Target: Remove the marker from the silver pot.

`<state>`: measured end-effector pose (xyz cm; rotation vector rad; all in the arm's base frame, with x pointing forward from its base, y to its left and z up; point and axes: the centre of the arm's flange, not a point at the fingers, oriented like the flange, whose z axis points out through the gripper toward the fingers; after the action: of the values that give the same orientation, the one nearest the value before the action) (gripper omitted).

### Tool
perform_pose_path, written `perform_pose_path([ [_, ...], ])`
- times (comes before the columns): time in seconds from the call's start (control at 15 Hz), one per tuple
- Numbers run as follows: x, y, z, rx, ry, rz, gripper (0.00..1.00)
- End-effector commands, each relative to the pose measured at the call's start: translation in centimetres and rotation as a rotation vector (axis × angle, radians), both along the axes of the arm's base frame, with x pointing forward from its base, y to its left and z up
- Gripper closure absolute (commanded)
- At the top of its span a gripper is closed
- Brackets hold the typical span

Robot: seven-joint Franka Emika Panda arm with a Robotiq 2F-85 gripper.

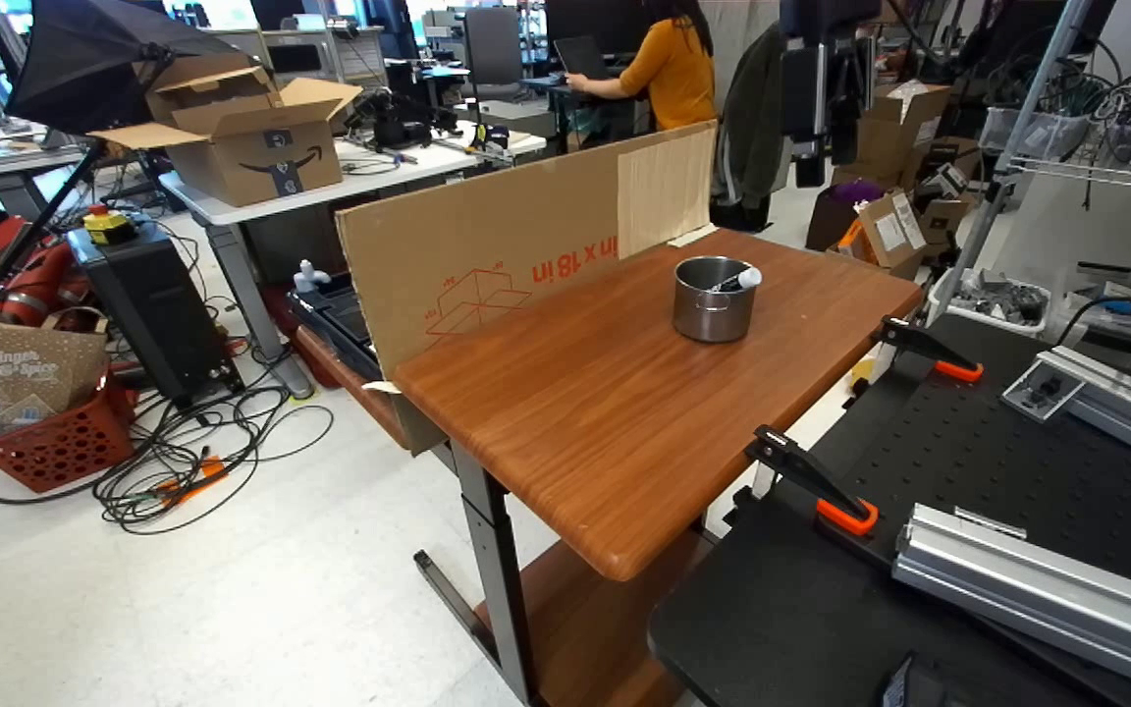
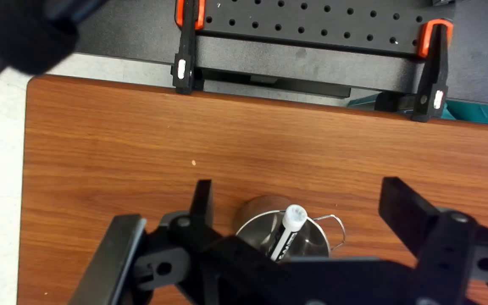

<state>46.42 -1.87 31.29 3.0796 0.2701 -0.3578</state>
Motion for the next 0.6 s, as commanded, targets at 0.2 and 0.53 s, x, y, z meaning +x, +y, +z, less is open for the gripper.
perform_pose_path([
  [0.2, 3.5, 0.1, -3.8, -0.001, 0.145, -0.017, 0.0],
  [0.53, 4.5, 0.7, -7.0, -0.018, 0.222, -0.02, 0.0],
])
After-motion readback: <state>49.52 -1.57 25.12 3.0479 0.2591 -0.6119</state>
